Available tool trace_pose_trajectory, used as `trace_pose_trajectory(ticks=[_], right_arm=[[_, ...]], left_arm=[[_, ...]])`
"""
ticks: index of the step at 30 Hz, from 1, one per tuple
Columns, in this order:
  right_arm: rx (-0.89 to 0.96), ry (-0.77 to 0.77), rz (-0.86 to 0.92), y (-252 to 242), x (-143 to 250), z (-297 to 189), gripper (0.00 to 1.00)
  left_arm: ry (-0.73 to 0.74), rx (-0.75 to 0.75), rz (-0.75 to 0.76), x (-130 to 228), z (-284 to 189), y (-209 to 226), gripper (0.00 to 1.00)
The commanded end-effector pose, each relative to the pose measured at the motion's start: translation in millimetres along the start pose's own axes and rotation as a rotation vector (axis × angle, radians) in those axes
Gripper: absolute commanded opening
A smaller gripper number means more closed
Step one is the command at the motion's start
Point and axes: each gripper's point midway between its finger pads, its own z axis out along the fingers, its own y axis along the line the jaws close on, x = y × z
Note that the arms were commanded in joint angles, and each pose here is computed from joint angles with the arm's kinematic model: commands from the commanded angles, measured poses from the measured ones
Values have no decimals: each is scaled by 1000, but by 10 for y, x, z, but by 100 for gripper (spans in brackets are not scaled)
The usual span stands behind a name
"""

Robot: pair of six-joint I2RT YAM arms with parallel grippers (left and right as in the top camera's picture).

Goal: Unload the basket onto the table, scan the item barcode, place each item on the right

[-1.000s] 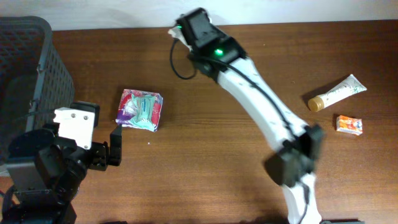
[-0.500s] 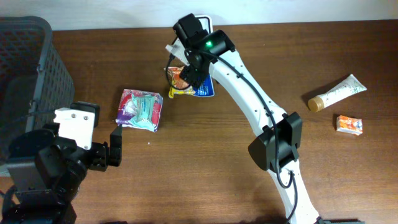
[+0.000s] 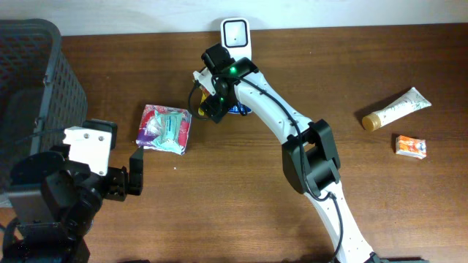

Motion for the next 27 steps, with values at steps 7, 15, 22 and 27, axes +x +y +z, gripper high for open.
trace_pose_trajectory(ticks=[7, 15, 22, 27], right_arm=[[94, 26, -68, -182, 94, 592, 95], [90, 126, 7, -170, 498, 1277, 4], [-79, 62, 77, 61, 227, 850, 4], [-54, -82, 84, -104, -236, -215, 4]], left_arm=[[-3, -4, -13, -5, -11, 9, 99], [-4, -4, -13, -9, -8, 10, 99], [28, 2, -17, 11, 96, 18, 99], [32, 3, -17, 13, 109, 19, 99]])
